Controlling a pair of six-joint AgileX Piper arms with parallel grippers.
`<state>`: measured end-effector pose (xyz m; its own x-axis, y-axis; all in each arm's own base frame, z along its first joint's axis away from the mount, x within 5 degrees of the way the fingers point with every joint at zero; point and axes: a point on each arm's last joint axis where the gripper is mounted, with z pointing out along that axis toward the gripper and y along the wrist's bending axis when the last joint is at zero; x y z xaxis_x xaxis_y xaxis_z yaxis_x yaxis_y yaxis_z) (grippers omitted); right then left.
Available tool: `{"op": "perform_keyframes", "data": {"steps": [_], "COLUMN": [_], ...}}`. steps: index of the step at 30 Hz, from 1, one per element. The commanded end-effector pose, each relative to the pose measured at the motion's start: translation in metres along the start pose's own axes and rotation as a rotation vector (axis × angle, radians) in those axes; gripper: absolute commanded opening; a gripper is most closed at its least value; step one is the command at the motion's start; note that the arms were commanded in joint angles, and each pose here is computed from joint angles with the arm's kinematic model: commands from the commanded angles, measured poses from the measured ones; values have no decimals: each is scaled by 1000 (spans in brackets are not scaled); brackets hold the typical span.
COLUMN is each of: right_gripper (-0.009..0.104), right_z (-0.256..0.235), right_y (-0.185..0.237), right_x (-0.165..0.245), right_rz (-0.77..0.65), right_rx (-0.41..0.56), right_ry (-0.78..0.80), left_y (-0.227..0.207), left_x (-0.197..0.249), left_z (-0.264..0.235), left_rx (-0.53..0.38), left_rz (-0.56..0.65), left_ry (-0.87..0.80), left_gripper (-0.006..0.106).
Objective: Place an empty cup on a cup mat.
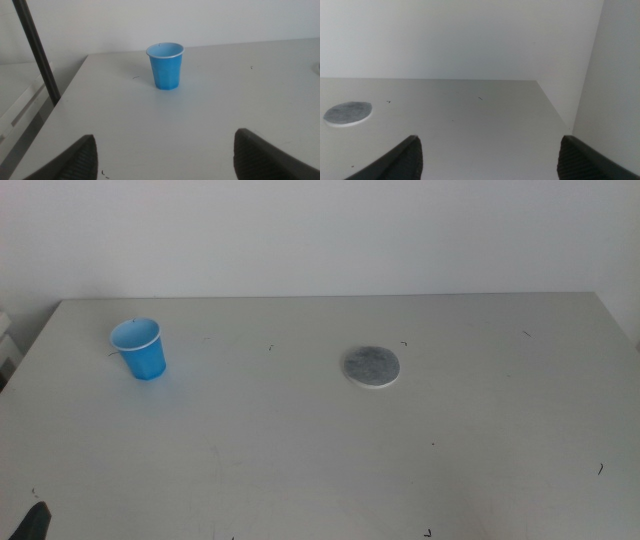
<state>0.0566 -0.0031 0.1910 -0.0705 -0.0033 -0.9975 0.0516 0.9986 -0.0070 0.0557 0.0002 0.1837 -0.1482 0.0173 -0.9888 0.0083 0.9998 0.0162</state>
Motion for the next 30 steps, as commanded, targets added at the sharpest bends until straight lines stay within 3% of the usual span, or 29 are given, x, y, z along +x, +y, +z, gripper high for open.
{"op": "perform_keyframes", "data": {"steps": [1, 15, 30], "right_gripper": [94, 94, 94], "right_z": [-3, -3, -3], "right_y": [0, 0, 0], "right_x": [-11, -11, -11], "right_rz": [-19, -19, -19], "right_rx": [7, 7, 7], "right_ry": [-107, -107, -107], "left_y": [0, 2, 5], "left_x": [-21, -156, -267], "left_z": [-4, 22, 100], "left_rx": [9, 3, -38], "left_rz": [-41, -48, -35], "left_ry": [-103, -90, 195], "left_gripper": [93, 93, 93]}}
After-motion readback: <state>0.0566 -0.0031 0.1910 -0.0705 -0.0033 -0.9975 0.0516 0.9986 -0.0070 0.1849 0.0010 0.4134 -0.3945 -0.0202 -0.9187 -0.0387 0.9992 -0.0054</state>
